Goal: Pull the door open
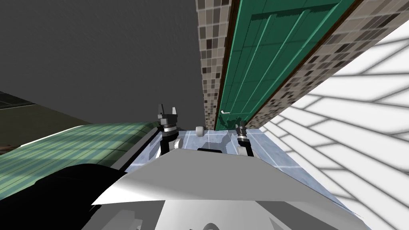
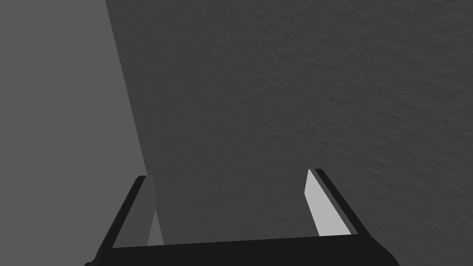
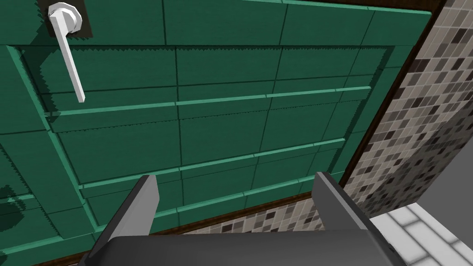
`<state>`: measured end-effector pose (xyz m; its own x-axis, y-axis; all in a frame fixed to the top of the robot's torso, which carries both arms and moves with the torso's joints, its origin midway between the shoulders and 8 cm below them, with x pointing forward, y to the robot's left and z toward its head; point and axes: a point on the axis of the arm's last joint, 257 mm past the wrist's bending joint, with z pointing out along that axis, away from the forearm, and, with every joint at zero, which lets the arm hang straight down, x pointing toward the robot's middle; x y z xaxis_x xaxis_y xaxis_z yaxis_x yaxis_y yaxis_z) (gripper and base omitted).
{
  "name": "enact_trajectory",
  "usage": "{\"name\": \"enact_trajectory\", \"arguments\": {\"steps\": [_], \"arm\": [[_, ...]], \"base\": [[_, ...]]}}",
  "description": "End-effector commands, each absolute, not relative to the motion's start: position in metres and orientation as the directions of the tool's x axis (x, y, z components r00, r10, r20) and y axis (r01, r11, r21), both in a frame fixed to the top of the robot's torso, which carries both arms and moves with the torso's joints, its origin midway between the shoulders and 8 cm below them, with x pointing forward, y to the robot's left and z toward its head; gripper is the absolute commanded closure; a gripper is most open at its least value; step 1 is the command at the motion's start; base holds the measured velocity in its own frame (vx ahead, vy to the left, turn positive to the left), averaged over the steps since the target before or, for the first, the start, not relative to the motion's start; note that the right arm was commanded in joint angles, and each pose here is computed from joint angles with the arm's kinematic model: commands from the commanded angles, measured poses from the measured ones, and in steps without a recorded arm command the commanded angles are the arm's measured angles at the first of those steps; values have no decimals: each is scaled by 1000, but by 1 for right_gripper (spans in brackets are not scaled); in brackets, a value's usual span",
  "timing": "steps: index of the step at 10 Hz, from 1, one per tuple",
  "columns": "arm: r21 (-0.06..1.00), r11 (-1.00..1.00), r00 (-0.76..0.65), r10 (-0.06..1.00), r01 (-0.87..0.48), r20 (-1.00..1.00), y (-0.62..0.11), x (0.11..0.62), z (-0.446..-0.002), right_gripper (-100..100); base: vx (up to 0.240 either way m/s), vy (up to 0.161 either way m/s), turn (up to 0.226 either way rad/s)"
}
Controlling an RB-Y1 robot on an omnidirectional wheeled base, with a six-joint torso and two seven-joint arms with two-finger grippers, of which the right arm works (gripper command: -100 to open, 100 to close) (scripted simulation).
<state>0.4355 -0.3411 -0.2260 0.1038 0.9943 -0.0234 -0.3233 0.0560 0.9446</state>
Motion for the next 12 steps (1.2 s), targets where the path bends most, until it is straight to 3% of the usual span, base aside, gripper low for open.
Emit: {"name": "enact_trajectory", "arguments": {"steps": [1,12], "arm": [[951,53,107,994,-305,-21,-343,436,-236,-100],[982,35,139,990,-183,-9,-373,445,-306,-100]], "base": [[45,-18,73],[52,-24,105]]}}
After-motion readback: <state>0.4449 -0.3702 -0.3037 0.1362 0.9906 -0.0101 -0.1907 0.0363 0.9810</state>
